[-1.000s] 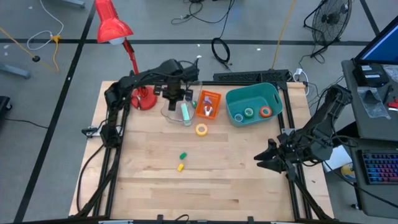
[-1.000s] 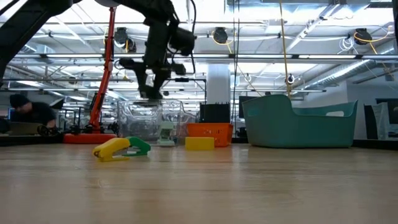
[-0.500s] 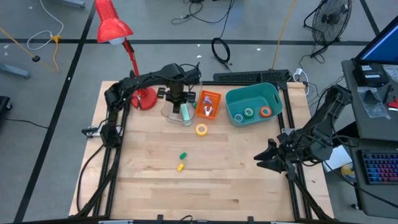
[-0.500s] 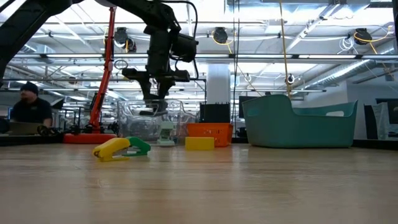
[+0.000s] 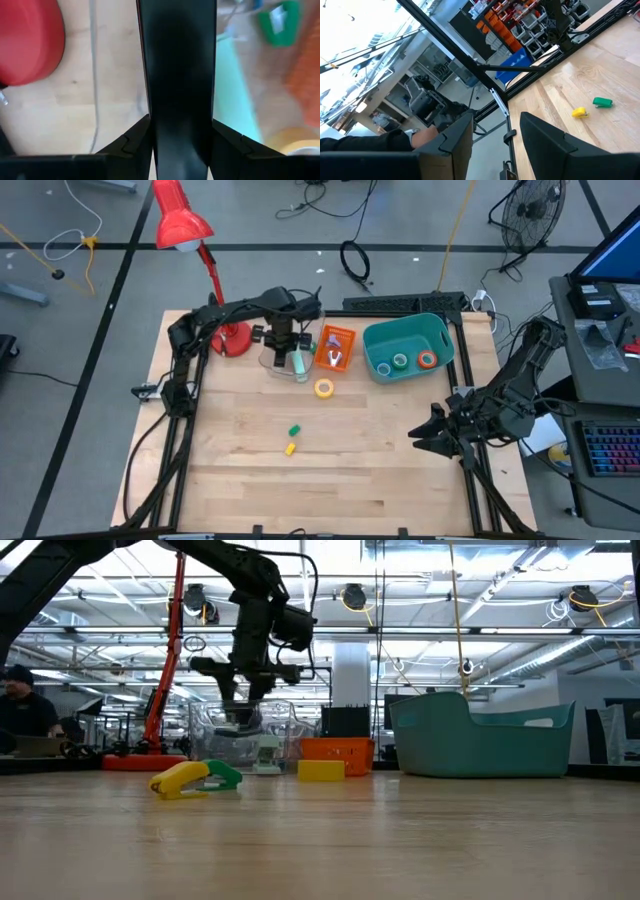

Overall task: Pick and place Stapler, Stapler remover, tape
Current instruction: Put the black stapler into the transparent bin

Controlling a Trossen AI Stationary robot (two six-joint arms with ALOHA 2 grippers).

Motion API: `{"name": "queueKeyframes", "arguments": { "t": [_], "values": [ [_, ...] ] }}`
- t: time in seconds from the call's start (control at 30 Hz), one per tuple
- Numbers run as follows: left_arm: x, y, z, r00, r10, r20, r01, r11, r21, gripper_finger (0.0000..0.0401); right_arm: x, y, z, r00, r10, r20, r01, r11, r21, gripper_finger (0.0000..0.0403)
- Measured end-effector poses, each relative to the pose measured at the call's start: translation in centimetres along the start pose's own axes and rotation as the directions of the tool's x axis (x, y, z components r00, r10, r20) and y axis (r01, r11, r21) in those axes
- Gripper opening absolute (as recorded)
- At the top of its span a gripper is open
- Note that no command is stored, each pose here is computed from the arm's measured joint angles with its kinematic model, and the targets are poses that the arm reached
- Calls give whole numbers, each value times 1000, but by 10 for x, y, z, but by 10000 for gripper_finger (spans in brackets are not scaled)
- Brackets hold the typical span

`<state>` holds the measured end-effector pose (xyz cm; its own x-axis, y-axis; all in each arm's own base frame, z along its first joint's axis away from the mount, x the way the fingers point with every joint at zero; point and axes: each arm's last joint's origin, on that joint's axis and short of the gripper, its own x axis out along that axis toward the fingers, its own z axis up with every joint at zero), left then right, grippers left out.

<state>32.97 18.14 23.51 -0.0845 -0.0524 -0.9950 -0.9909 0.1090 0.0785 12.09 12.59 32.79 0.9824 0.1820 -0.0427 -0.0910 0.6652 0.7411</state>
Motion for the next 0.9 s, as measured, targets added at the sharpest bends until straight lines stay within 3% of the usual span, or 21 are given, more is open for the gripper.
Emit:
{"name": "queueKeyframes", "arguments": {
  "t": [0.17,0.73,0.9],
  "values": [
    [14,3,-2,999,40,-27,-39,999,7,152,0,0,0,1000,0,0,0,1000,2,157],
    [18,1,0,1000,6,-10,-6,998,65,152,0,0,0,1000,-2,3,2,1000,3,157],
    [36,2,-2,998,-5,-60,8,998,56,152,0,0,1,1000,-14,23,14,1000,6,157]
  ]
}}
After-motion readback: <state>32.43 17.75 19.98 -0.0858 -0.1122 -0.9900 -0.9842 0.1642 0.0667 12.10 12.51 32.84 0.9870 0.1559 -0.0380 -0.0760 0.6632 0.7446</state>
